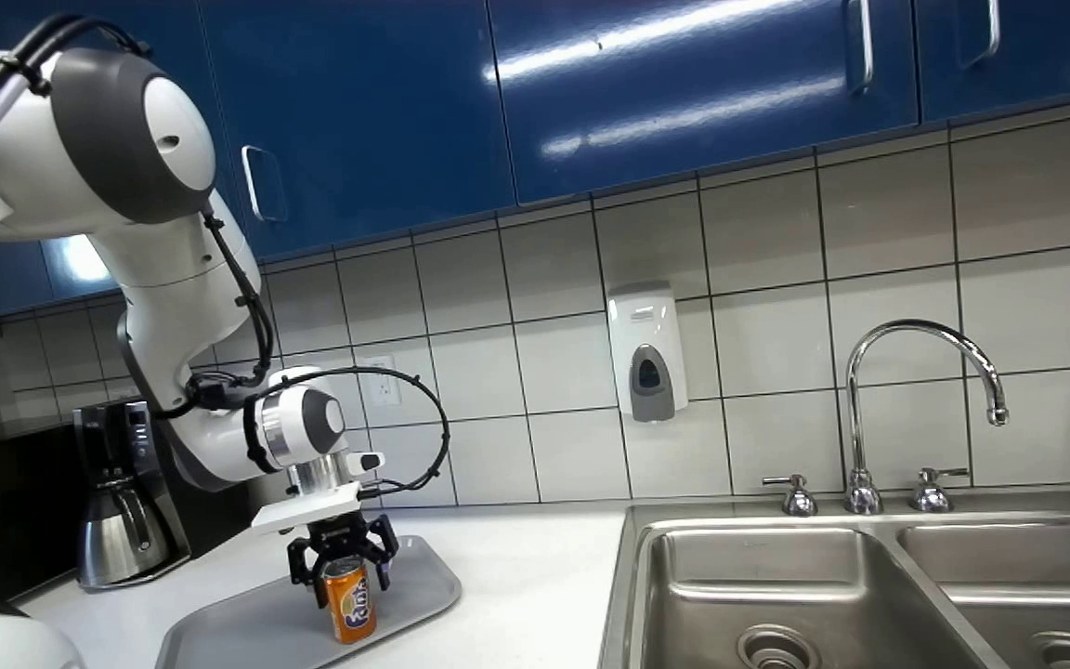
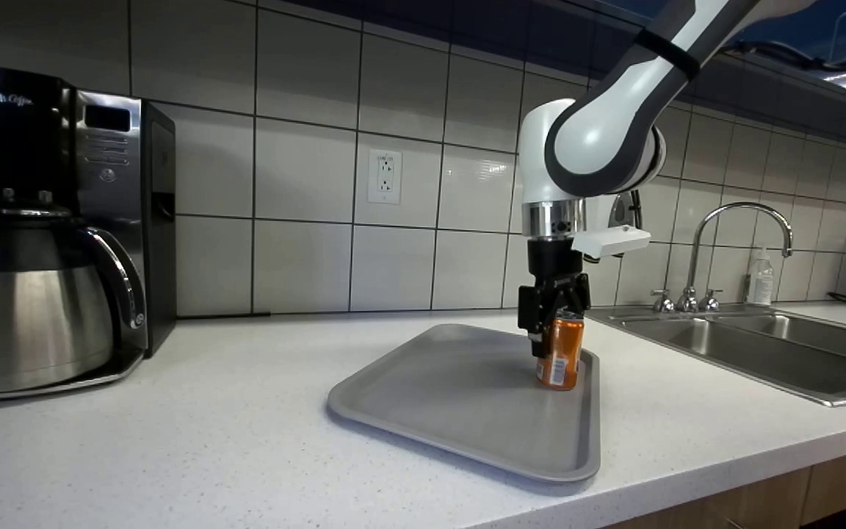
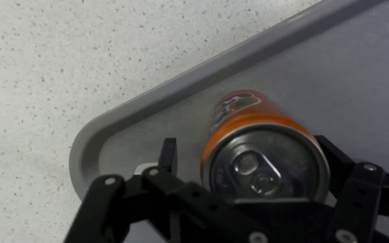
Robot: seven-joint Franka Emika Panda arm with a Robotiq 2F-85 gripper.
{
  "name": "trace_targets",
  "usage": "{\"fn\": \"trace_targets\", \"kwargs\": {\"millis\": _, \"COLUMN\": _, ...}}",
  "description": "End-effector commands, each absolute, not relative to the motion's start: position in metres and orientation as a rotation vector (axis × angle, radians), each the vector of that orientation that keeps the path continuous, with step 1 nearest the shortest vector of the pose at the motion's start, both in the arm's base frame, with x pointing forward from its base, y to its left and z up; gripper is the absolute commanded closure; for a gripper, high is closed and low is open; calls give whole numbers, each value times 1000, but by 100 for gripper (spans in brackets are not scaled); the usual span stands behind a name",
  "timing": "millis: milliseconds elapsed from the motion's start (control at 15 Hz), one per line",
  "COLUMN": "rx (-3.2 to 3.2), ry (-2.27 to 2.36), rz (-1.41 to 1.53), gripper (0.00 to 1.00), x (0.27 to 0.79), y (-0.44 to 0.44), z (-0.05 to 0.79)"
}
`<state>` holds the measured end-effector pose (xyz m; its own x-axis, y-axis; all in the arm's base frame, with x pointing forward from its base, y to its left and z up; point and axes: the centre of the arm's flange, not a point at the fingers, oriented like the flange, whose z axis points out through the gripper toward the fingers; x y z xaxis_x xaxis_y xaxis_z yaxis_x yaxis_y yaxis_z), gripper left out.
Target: Put the can on the tray
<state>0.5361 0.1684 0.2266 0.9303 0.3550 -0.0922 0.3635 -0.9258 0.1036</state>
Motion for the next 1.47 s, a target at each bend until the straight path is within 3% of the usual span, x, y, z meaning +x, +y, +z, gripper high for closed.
{"fn": "trace_targets", "kwargs": {"millis": 0, "rx": 2953, "ry": 510, "rz": -64, "gripper": 0, "x": 542, "y": 166, "z": 241}}
{"fn": "trace_targets", "kwargs": {"millis": 867, "rx": 2981, "ry": 487, "rz": 89, "gripper": 0, "x": 536, "y": 165, "z": 308}}
{"fn": "trace_targets", "kwargs": {"millis": 1400, "rx": 2991, "ry": 414, "rz": 158, "gripper": 0, "x": 500, "y": 143, "z": 338}}
